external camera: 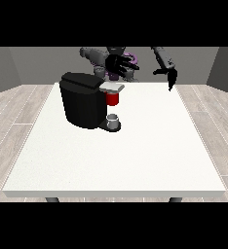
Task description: Insert the coffee pod into the coffee machine and close the lid
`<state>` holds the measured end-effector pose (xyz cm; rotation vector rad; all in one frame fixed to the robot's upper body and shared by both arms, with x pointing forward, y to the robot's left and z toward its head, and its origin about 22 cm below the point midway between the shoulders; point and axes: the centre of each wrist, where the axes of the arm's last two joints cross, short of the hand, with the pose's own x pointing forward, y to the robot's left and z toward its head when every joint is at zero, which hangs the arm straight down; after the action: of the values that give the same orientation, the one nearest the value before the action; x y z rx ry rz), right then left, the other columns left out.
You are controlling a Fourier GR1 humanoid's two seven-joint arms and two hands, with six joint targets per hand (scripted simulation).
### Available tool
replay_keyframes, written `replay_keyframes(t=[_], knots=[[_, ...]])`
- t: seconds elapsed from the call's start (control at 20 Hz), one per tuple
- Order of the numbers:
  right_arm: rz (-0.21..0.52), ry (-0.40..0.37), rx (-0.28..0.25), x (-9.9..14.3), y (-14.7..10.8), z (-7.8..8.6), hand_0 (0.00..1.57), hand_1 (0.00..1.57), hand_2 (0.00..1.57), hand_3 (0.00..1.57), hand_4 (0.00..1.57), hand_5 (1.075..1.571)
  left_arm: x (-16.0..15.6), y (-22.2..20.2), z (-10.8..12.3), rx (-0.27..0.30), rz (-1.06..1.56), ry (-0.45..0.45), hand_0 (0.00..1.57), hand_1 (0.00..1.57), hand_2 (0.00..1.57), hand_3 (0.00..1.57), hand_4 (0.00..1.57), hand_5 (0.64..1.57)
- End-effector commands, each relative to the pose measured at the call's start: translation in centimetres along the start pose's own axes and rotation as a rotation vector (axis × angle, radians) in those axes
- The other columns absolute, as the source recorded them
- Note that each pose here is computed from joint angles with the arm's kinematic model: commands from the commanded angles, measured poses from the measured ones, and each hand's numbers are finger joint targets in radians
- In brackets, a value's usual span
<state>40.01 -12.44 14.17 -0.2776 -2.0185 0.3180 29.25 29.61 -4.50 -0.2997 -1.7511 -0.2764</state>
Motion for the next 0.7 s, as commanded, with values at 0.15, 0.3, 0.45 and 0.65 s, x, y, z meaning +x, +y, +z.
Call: replay_keyframes(t=[0.15, 0.3, 0.45, 0.65], knots=[[0.001, -0.106, 0.092, 3.0, 2.6, -1.6, 0.0, 0.0, 0.0, 0.0, 0.38, 1.571, 0.0, 1.7, 0.6, 0.001, 0.02, -0.023, 0.0, 0.0, 0.0, 0.0, 0.37, 1.571], [-0.057, -0.066, 0.18, 0.0, 4.8, 2.3, 0.0, 0.0, 0.0, 0.0, 0.43, 1.571, -2.0, -1.1, 1.2, 0.006, 0.025, 0.001, 0.0, 0.0, 0.0, 0.0, 0.27, 1.571], [-0.021, -0.072, 0.222, 0.8, 6.1, 2.2, 0.0, 0.0, 0.0, 0.0, 0.49, 1.571, -2.1, -1.3, 0.6, 0.016, 0.027, 0.006, 0.0, 0.0, 0.0, 0.0, 0.17, 1.571], [-0.126, -0.098, 0.388, -0.9, 8.0, 7.5, 0.0, 0.0, 0.0, 0.0, 0.49, 1.571, -3.6, -0.7, 3.8, 0.001, 0.051, 0.081, 0.0, 0.0, 0.0, 0.0, 0.17, 1.571]])
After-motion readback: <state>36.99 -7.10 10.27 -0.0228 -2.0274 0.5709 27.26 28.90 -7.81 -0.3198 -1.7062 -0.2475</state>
